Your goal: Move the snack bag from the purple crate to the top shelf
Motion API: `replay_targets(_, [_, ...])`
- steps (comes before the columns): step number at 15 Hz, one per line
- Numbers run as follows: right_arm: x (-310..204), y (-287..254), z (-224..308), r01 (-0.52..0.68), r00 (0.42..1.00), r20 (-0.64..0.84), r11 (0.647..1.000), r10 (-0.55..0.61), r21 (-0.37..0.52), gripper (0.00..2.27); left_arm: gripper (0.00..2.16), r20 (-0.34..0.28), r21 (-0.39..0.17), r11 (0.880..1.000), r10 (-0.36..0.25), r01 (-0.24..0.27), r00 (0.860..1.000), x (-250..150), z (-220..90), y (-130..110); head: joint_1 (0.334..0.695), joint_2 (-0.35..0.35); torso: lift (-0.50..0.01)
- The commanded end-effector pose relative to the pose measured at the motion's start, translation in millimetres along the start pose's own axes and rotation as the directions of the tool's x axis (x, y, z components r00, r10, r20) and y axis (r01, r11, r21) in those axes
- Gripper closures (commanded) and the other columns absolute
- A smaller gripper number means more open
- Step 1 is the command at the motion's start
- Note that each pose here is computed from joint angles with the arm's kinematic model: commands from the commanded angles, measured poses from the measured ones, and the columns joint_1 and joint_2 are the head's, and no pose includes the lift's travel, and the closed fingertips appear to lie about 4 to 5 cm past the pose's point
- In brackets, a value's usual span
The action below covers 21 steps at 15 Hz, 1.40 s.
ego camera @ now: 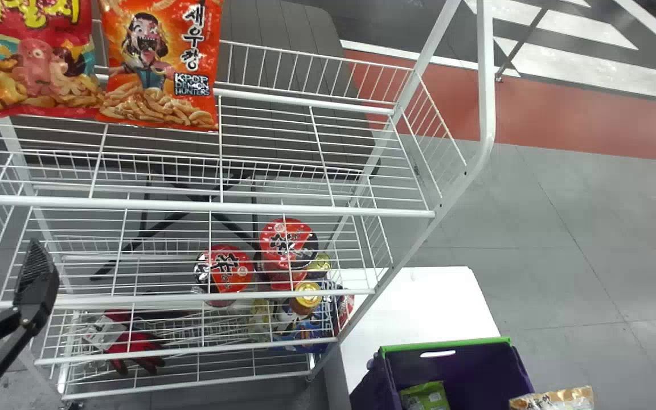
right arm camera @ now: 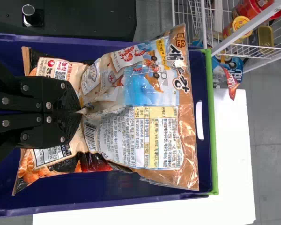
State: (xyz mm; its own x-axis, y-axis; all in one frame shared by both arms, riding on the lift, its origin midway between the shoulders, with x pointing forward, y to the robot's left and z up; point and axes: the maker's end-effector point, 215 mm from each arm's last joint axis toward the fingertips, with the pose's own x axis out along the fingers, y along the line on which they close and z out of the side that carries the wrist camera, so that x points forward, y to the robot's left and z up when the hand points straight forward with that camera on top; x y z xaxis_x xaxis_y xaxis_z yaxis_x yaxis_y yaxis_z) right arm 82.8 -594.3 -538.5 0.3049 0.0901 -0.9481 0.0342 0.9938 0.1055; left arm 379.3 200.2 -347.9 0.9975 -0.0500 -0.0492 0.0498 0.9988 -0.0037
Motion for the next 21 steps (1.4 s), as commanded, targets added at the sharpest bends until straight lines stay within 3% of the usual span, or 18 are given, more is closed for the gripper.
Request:
replay_targets(1, [-1,1,2,0.002,1.000,0.004,1.000,-0.002,-0.002,1.48,0.15,0.006,0.000,1.000,-0.001,0.001,1.000,1,3,0,0.695,-0.350,-0.093])
replay_targets(21, [-20,17,32,-0.019,0.998,0.064,0.999,0.016,0.034,1.48,0.15,-0.025,0.001,1.000,0.000,0.000,1.000,11,-5,2,0.695,-0.350,-0.013])
